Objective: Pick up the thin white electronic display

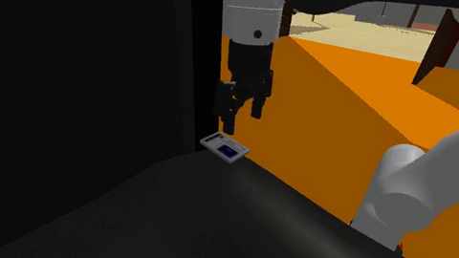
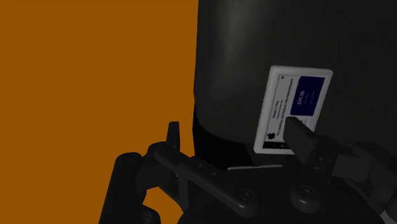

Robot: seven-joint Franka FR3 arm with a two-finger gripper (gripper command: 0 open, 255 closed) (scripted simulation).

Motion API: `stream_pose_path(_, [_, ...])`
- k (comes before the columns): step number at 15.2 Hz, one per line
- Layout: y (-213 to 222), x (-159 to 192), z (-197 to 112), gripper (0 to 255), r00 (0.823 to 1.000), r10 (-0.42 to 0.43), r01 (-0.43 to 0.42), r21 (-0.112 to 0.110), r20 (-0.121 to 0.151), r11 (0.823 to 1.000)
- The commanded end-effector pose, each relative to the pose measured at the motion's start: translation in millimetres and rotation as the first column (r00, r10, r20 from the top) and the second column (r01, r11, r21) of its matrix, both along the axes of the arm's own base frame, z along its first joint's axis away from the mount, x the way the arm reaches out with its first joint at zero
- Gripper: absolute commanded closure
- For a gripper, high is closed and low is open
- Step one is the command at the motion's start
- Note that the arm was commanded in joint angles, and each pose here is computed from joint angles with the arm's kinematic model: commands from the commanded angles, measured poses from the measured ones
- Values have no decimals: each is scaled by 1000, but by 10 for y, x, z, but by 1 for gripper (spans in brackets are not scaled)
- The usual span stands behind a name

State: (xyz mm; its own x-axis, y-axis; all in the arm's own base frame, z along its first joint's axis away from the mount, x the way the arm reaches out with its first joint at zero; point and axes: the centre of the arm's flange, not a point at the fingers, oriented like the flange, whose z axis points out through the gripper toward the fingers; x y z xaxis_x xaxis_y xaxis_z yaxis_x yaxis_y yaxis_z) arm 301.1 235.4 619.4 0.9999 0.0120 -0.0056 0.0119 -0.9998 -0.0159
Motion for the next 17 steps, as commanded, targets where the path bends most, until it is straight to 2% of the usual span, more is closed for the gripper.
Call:
stream_pose_path(1, [268,-28,85,0,1000,-10,10,3,3,1000])
stream_pose_path(4, [582,-38,191,0,1000,-20,20,5,7,1000])
stream_pose_path(13, [582,-39,-209,0,1000,-20,20,5,7,1000])
stream_pose_path(14, [589,-36,-196,255,1000,-20,20,5,7,1000])
stream_pose_path(17, [610,-21,-207,255,1000,-20,20,5,7,1000])
